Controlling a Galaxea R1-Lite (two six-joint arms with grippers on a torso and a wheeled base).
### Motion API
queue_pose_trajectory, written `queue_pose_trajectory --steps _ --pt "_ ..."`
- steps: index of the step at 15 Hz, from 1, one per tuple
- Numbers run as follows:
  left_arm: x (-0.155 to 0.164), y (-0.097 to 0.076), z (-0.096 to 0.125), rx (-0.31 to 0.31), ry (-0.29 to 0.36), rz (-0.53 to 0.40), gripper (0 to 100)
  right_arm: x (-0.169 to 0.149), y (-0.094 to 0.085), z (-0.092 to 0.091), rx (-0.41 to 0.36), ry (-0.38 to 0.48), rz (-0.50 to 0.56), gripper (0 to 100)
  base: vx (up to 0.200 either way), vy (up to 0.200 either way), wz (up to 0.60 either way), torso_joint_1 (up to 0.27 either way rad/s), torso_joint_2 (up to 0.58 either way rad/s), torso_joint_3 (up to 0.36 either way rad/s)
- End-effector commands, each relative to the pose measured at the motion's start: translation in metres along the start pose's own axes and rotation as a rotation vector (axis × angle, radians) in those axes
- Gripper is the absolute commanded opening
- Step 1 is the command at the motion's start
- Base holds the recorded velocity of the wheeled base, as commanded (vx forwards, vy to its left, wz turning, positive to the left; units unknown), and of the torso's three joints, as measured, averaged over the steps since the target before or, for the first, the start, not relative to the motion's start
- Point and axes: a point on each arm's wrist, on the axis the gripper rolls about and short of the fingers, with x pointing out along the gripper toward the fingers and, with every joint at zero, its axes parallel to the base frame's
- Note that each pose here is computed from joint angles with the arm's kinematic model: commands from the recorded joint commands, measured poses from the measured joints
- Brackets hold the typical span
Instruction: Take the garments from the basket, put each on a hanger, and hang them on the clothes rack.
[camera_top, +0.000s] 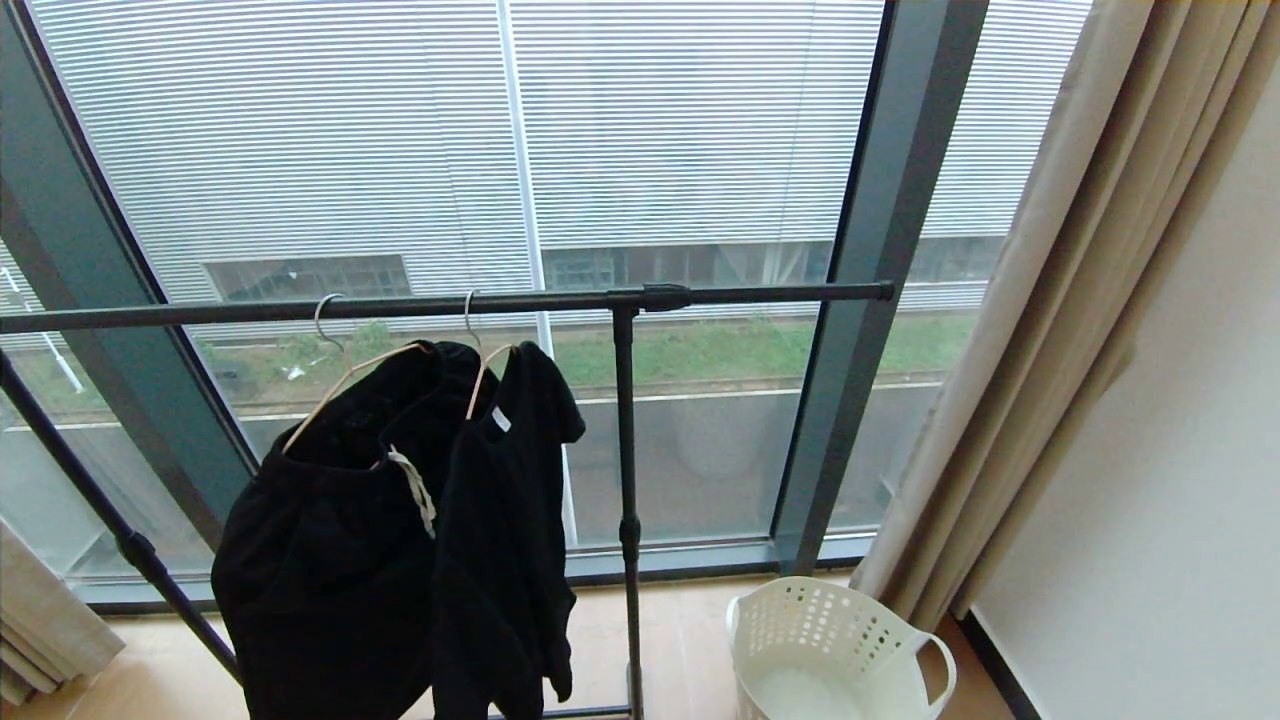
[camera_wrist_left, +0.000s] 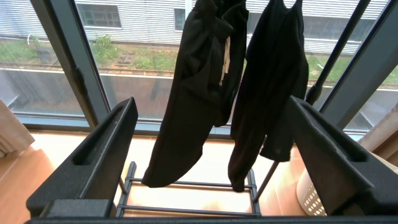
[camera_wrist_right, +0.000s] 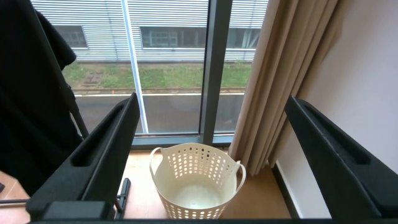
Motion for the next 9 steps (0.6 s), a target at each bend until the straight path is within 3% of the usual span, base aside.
queue_pose_trajectory --steps 1,9 --pt "0.0001 0.0000 0.0001 -0.001 0.001 0.001 100 0.0001 0.0000 0.0000 0.000 0.002 0.000 100 0.000 0.000 0.00 0.000 0.00 0.000" --pt "0.0001 0.0000 0.0001 -0.001 0.001 0.001 100 0.0001 0.0000 0.0000 -0.001 0.002 0.000 100 0.000 0.000 0.00 0.000 0.00 0.000"
